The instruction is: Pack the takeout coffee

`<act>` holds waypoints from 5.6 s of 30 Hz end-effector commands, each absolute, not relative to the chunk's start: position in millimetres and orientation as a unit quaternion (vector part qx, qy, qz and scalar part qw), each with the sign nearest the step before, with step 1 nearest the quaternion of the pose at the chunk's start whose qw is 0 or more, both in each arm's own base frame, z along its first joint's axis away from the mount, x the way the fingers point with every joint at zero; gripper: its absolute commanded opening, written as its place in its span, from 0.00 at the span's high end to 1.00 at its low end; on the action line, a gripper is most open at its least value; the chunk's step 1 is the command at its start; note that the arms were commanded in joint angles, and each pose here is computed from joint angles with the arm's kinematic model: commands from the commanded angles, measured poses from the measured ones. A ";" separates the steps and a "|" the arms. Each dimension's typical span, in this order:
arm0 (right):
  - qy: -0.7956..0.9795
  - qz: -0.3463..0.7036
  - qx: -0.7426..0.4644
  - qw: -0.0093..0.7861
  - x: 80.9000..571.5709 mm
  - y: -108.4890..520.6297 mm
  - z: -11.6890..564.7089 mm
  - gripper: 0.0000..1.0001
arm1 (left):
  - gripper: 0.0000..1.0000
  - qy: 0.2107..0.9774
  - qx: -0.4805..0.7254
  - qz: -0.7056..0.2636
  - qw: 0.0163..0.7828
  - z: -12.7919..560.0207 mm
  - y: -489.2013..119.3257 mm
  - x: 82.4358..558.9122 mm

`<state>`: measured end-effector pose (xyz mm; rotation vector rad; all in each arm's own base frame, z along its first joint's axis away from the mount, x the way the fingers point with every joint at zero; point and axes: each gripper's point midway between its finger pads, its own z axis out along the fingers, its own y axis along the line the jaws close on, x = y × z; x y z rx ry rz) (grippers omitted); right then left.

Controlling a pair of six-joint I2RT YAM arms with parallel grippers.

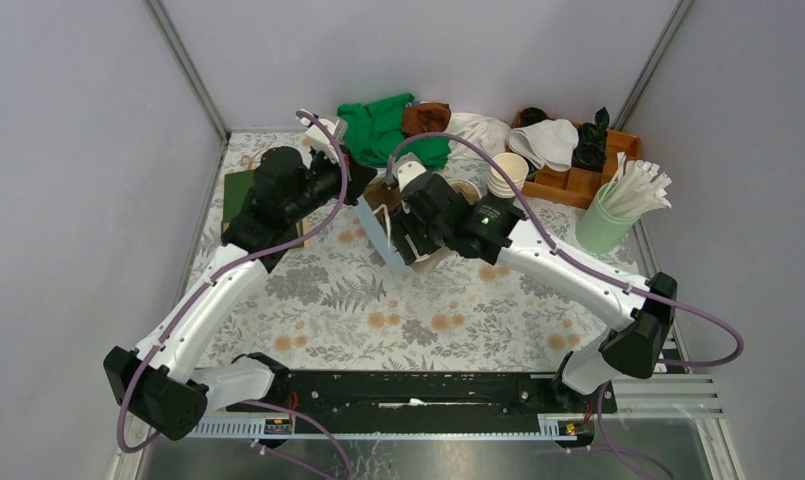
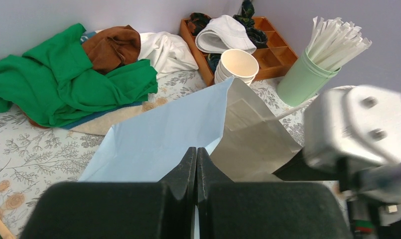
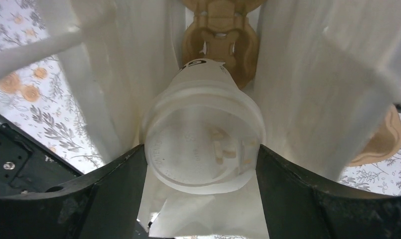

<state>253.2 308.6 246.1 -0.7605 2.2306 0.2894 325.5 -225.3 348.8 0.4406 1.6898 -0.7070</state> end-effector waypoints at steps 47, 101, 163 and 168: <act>0.816 0.090 -0.318 0.474 287.4 329.6 184.8 0.41 | 1.00 0.764 0.189 -0.319 0.528 334.2 -223.5 303.6; 0.899 0.033 -0.338 0.278 300.9 313.1 170.6 0.39 | 1.00 0.775 0.059 -0.368 0.511 334.8 -201.0 351.4; 0.960 -0.008 -0.266 0.091 208.8 238.1 157.8 0.41 | 1.00 0.738 0.138 -0.419 0.511 306.8 -263.6 315.3; 0.958 -0.013 -0.273 0.082 206.7 235.5 142.1 0.41 | 1.00 0.739 0.140 -0.420 0.508 305.5 -264.9 315.3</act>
